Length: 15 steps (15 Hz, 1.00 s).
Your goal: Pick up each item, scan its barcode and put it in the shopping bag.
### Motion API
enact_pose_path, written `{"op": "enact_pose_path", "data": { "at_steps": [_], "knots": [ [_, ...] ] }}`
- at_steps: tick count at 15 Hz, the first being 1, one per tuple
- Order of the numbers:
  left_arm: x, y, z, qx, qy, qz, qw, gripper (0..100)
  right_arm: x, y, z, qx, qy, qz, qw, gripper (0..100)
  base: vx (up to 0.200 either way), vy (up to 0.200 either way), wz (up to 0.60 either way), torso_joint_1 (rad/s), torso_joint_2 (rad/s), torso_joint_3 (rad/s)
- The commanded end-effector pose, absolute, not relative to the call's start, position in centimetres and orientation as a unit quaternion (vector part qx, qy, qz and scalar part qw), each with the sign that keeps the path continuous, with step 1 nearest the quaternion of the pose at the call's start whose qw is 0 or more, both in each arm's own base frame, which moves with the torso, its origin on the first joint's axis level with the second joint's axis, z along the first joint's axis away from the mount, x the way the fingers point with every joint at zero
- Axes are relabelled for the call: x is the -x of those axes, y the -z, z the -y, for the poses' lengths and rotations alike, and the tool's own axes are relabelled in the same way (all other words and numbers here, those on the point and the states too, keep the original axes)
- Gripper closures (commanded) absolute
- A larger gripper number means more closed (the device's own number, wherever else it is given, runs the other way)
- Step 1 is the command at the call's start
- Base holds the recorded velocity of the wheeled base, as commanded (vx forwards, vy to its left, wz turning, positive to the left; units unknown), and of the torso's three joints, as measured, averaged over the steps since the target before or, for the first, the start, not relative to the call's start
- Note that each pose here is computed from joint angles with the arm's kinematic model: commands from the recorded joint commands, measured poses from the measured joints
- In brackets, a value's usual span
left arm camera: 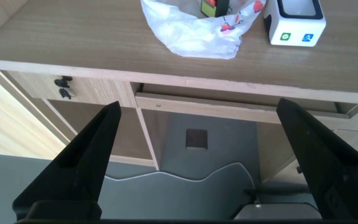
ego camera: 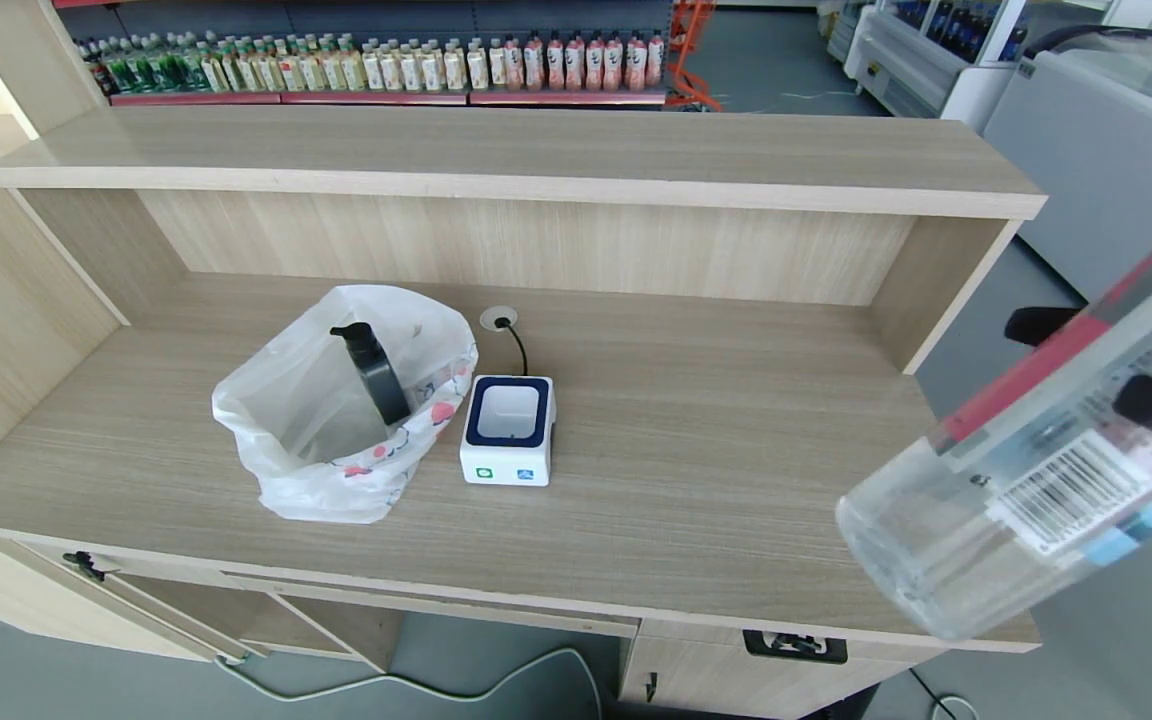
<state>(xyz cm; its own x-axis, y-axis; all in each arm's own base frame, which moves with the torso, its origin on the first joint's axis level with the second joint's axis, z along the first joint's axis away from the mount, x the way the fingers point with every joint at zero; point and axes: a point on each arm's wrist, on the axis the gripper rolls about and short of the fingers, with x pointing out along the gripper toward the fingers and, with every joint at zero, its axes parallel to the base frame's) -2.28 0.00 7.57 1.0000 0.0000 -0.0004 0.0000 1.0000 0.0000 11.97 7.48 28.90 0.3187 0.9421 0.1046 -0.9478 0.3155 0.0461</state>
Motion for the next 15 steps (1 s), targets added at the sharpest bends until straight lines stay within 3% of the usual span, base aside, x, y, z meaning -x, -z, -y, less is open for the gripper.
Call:
{"op": "enact_pose_path", "data": {
  "at_steps": [1, 3, 6, 12, 15],
  "knots": [
    [2.3, -7.6, 0.0, 0.0, 0.001, -0.001, 1.0, 0, -14.5, -25.5, -6.9, -0.037, -0.479, -0.022, 0.877, 100, 0.0, 0.0, 0.0, 0.0, 0.0, 0.0],
    [2.3, -7.6, 0.0, 0.0, 0.0, 0.0, 1.0, 0, -16.1, -24.8, -6.8, 0.002, -0.379, -0.022, 0.925, 100, 0.0, 0.0, 0.0, 0.0, 0.0, 0.0],
    [2.3, -7.6, 0.0, 0.0, 0.0, 0.001, 1.0, 0, -17.1, -24.2, -6.5, 0.164, -0.247, 0.012, 0.955, 100, 0.0, 0.0, 0.0, 0.0, 0.0, 0.0],
    [2.3, -7.6, 0.0, 0.0, 0.0, 0.0, 1.0, 0, -17.8, -23.1, -5.0, 0.347, -0.17, 0.058, 0.92, 100, 0.0, 0.0, 0.0, 0.0, 0.0, 0.0],
    [2.3, -7.6, 0.0, 0.0, 0.0, 0.0, 1.0, 0, -18.3, -22.0, -4.7, 0.381, -0.162, 0.056, 0.909, 100, 0.0, 0.0, 0.0, 0.0, 0.0, 0.0]
  ]
}}
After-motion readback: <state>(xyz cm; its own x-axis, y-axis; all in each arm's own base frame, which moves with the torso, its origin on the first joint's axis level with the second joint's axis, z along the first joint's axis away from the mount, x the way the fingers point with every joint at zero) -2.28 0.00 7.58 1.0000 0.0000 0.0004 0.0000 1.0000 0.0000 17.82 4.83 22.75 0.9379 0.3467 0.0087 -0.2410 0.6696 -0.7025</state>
